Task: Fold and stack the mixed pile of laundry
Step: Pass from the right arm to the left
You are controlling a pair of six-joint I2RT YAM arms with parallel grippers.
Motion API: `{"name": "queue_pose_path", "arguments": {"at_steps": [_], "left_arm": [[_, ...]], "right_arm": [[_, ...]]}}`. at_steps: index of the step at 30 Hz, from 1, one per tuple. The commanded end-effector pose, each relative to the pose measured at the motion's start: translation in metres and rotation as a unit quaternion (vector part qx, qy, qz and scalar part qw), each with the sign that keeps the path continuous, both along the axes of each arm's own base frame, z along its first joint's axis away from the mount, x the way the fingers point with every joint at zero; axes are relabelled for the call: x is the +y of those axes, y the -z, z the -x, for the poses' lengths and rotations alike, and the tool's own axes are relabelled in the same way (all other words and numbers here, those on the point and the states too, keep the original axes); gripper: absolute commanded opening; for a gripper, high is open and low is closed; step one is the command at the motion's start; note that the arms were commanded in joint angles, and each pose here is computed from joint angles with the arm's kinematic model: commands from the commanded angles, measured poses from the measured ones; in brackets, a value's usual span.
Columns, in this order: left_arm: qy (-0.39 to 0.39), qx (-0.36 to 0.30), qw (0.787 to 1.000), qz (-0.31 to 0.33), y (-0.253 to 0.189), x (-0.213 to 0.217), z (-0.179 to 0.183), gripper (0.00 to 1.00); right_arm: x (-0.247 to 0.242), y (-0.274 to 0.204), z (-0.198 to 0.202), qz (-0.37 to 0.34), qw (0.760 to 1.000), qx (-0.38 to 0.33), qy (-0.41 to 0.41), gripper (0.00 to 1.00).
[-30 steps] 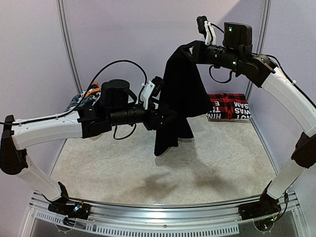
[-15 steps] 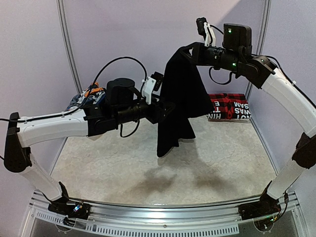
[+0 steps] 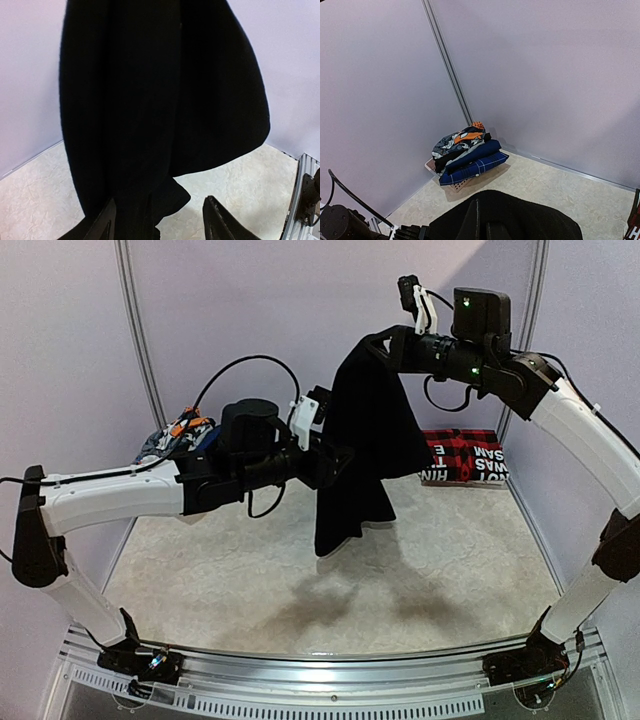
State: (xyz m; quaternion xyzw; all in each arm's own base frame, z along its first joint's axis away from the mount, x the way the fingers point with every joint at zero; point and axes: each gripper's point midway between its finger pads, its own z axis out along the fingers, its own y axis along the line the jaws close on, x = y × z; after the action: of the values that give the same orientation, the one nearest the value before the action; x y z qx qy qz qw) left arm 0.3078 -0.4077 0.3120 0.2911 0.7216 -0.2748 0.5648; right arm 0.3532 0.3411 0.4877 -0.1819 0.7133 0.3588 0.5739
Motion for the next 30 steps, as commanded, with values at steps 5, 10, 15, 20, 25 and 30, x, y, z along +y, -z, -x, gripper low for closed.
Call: {"name": "queue_pose_path", "arguments": {"at_steps": [5,10,15,20,25,30], "left_arm": [[-0.002,-0.002,1.000,0.003,-0.002,0.000,0.004,0.69],[-0.012,0.002,1.000,0.000,0.002,0.004,0.003,0.72],[-0.006,-0.008,1.000,0.002,-0.001,0.003,0.004,0.67],[0.028,-0.028,0.999,0.012,-0.017,-0.009,0.009,0.47],[0.009,-0.047,0.999,0.011,-0.026,-0.001,0.004,0.02],[-0.021,-0.054,0.998,-0.003,-0.022,0.020,0.001,0.00]], "right_arm": [[-0.002,-0.028,0.013,-0.025,0.999,-0.038,-0.012,0.00],[-0.002,-0.028,0.012,-0.027,0.999,-0.038,-0.013,0.00],[-0.002,-0.027,0.012,-0.025,0.999,-0.039,-0.012,0.00],[0.002,-0.020,0.012,-0.028,0.999,-0.029,-0.019,0.00],[0.004,-0.002,0.007,-0.019,1.000,-0.012,-0.014,0.00],[-0.001,0.020,0.004,-0.008,1.000,-0.002,0.002,0.00]]}}
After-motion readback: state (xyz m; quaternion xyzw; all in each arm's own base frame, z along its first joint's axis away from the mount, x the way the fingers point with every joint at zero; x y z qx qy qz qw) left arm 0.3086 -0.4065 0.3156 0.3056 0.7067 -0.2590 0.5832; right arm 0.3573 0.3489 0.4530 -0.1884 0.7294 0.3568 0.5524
